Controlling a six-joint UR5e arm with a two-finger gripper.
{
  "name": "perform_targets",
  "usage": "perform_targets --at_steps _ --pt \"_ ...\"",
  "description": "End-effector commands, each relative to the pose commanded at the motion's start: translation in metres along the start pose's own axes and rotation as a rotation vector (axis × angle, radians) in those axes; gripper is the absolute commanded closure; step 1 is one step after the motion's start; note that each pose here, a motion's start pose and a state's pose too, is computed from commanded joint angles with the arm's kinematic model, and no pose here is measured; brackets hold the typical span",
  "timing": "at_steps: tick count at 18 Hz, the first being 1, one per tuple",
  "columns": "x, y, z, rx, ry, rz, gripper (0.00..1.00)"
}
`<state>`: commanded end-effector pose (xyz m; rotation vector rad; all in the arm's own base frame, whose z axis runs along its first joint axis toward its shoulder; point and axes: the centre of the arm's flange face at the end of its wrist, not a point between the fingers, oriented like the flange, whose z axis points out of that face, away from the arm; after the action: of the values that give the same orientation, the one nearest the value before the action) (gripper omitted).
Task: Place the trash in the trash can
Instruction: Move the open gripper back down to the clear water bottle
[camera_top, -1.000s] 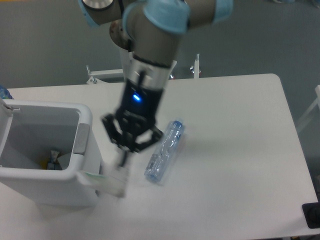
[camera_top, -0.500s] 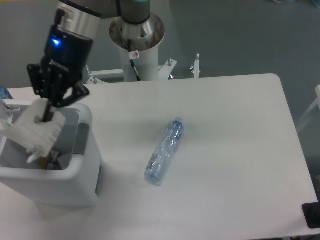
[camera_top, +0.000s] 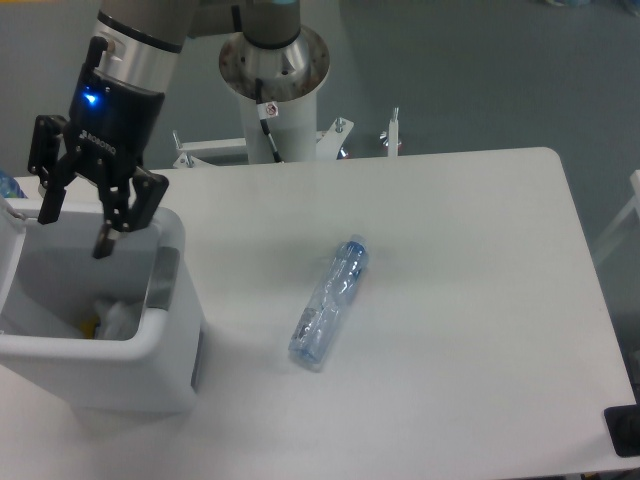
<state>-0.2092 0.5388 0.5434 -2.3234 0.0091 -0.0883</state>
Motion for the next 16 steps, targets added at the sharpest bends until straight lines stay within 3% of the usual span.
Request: perform_targets --at_steps 3,7,11,16 --pt "-0.083 0.030 0.008 -0.026 -0.051 -0.116 0.00" --pt "-0.162 0.042 0.062 -0.046 -0.014 -0.182 0.00" --pt "-0.200 0.068 0.107 -0.109 -0.002 -0.236 0.00" --pt "-0.237 0.104 0.113 -0.205 0.038 -0.327 0.00"
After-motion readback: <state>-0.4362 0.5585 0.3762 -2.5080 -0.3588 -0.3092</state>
